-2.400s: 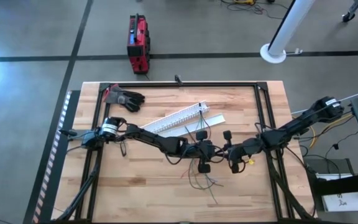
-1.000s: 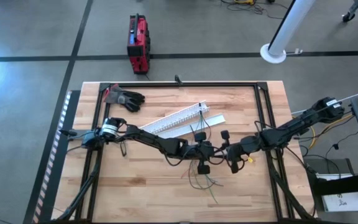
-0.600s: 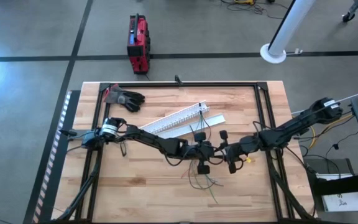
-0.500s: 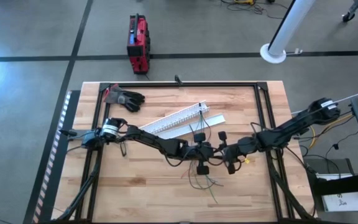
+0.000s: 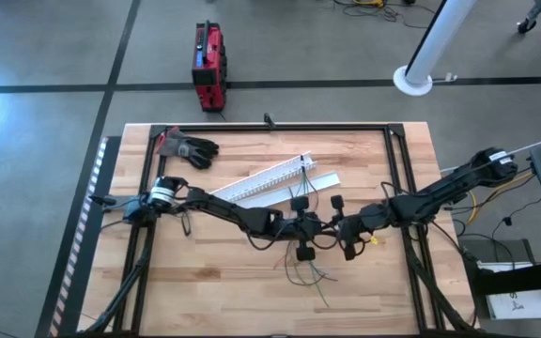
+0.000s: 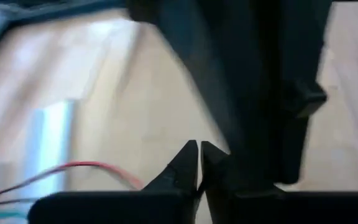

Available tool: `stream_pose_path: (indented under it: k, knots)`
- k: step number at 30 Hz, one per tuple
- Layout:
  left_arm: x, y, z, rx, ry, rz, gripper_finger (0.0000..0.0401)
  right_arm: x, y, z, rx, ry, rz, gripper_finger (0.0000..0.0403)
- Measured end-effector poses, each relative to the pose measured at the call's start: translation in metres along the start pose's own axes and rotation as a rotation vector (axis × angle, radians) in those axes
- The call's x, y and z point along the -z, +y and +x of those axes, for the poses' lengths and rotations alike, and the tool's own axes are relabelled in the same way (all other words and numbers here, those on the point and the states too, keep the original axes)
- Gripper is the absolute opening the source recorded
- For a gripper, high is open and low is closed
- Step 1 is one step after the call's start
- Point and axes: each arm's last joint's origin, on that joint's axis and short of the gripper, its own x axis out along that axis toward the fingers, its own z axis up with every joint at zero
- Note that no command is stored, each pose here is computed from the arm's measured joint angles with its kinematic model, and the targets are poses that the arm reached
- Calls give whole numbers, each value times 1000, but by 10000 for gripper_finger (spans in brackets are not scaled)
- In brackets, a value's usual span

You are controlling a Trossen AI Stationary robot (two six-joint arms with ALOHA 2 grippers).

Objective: Ziptie cables
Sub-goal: Insert the pointed tail of the zip tie through the locking head to form a loop

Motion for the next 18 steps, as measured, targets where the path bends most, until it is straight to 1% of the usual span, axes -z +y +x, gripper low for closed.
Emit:
stream_pose_path:
  k: [2,5,10,13,18]
  knots:
    - [-6,2,-9,-33,-4,18,16,-2,-1,-2,-2,-7,-1,2]
    - [-14,5,-23,-35,-4,28,42,-4,-2,-3,-2,-23,-6,1]
    - [-17,8,-43,-29,67,38,96,1,-2,-1,-5,14,-7,0]
    - [-18,8,-47,-28,75,16,129,3,-1,0,-13,17,-9,0]
    - [-14,6,-47,-24,101,21,174,6,0,3,-19,37,-10,0]
